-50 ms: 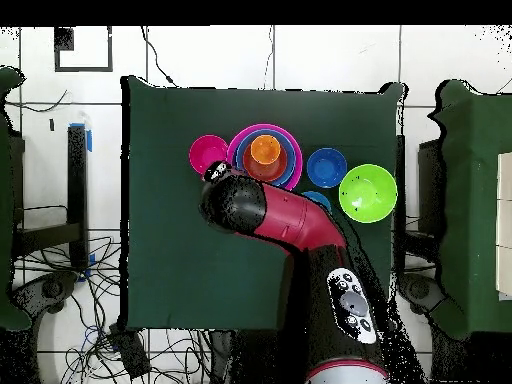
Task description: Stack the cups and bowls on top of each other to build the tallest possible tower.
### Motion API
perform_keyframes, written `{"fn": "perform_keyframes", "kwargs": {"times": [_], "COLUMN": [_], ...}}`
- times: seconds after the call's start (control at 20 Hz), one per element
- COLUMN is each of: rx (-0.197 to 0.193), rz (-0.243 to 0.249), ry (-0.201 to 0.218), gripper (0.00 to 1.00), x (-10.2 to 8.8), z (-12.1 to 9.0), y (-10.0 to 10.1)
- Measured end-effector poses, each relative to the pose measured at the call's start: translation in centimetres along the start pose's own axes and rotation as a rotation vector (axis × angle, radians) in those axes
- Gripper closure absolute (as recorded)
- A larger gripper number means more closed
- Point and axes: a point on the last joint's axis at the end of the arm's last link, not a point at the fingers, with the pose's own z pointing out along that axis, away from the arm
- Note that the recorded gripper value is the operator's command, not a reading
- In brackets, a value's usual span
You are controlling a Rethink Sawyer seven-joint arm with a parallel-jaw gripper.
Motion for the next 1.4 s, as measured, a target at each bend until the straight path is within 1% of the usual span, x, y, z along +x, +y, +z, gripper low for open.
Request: {"fn": "perform_keyframes", "kwargs": {"times": [0.15, 0.3, 0.45, 0.65, 1.15, 1.4], "rx": [-0.008, -0.027, -0.035, -0.043, -0.054, -0.056], "rz": [-0.002, -0.007, -0.01, -0.013, -0.008, -0.001], "ry": [-0.017, -0.049, -0.061, -0.077, -0.093, -0.091], "gripper": [0.0, 0.0, 0.0, 0.0, 0.0, 0.0], "x": [0.1, 0.0, 0.1, 0.5, 2.2, 3.0], "z": [0.3, 0.9, 1.3, 2.5, 6.0, 7.5], "y": [0.1, 0.8, 1.0, 1.3, 2.1, 2.5]}}
